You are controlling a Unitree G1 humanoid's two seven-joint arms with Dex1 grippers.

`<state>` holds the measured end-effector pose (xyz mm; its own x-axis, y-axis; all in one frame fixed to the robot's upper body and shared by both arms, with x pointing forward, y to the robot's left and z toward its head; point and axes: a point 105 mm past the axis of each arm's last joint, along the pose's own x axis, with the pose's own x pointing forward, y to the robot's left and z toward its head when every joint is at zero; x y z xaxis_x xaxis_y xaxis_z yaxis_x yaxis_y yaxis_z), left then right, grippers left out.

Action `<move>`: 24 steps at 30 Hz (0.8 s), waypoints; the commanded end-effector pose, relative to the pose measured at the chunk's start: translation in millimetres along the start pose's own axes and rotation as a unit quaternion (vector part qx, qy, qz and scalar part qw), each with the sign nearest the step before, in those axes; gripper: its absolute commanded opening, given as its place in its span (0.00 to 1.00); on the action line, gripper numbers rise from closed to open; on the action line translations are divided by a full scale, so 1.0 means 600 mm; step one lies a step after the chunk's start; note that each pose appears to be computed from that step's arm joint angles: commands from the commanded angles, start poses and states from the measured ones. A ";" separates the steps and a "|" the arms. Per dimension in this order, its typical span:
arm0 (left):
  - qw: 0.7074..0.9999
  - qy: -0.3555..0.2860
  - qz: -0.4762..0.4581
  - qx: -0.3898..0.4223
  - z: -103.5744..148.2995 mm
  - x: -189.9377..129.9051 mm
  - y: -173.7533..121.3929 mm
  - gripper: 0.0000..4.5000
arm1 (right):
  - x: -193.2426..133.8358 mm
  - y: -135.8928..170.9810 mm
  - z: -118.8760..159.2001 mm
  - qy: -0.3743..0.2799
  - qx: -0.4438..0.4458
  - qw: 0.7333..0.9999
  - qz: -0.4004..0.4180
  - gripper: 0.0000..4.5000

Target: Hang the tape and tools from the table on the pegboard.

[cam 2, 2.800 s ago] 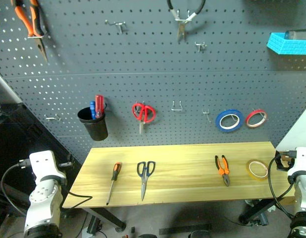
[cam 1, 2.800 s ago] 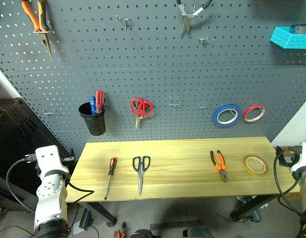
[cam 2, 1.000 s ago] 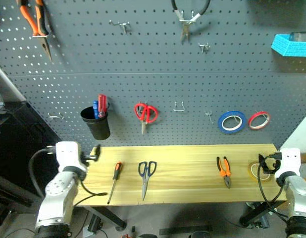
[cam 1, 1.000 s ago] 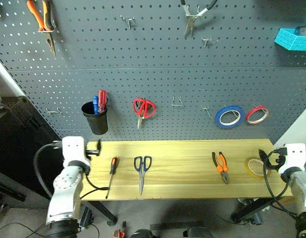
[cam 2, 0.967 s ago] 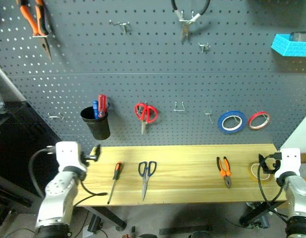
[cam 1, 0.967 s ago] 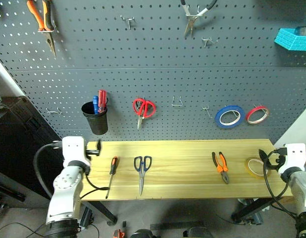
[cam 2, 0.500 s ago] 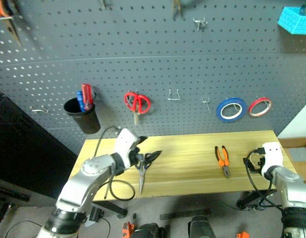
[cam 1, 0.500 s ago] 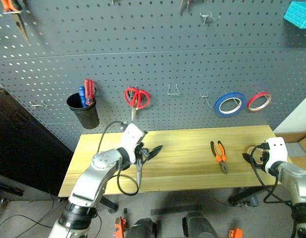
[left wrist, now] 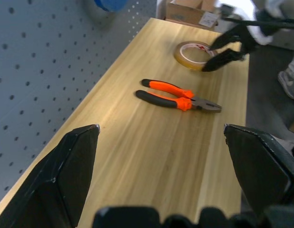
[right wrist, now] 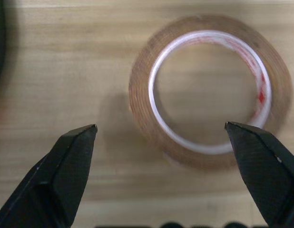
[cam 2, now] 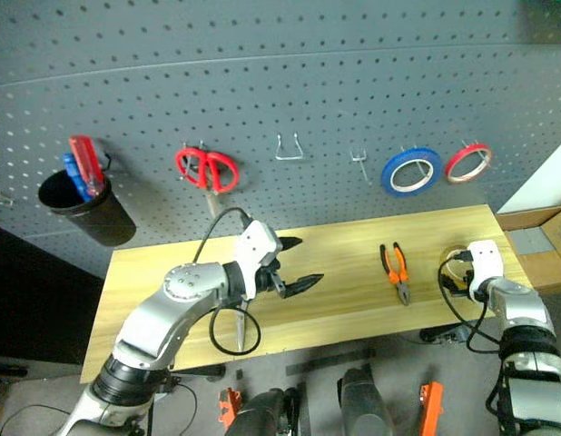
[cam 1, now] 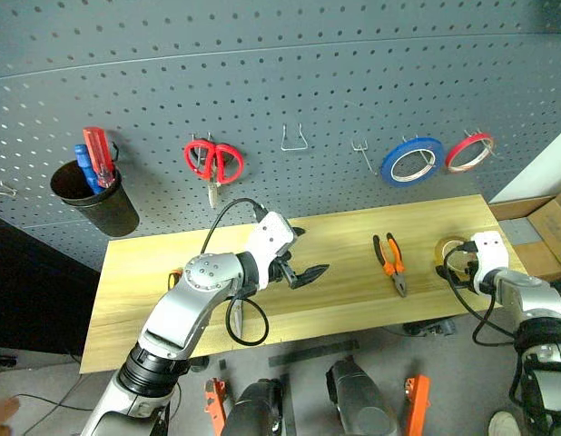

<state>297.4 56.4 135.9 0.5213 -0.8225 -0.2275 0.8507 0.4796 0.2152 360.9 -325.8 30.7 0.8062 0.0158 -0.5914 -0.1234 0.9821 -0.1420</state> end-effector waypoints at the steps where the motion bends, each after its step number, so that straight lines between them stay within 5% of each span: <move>1: 1.000 -0.011 -0.011 0.016 0.016 -0.011 -0.015 0.99 | 0.004 -0.012 0.009 0.005 -0.031 1.000 0.001 1.00; 11: 1.000 0.008 -0.007 0.021 0.005 -0.025 -0.020 0.99 | 0.015 -0.013 0.010 0.045 0.000 0.999 0.010 1.00; 14: 1.000 0.010 0.002 0.025 0.006 -0.030 -0.016 1.00 | 0.017 0.004 0.000 0.061 0.028 0.997 0.045 0.86; 24: 0.999 0.014 0.012 0.028 0.001 -0.038 -0.006 1.00 | 0.028 0.042 -0.010 0.059 -0.006 0.994 0.088 0.10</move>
<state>284.1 74.4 129.4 0.5409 -0.7904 -0.2876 0.8395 0.4868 0.2413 374.0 -306.9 24.6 0.7194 0.1475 -0.6787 -0.2350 0.9713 -0.0381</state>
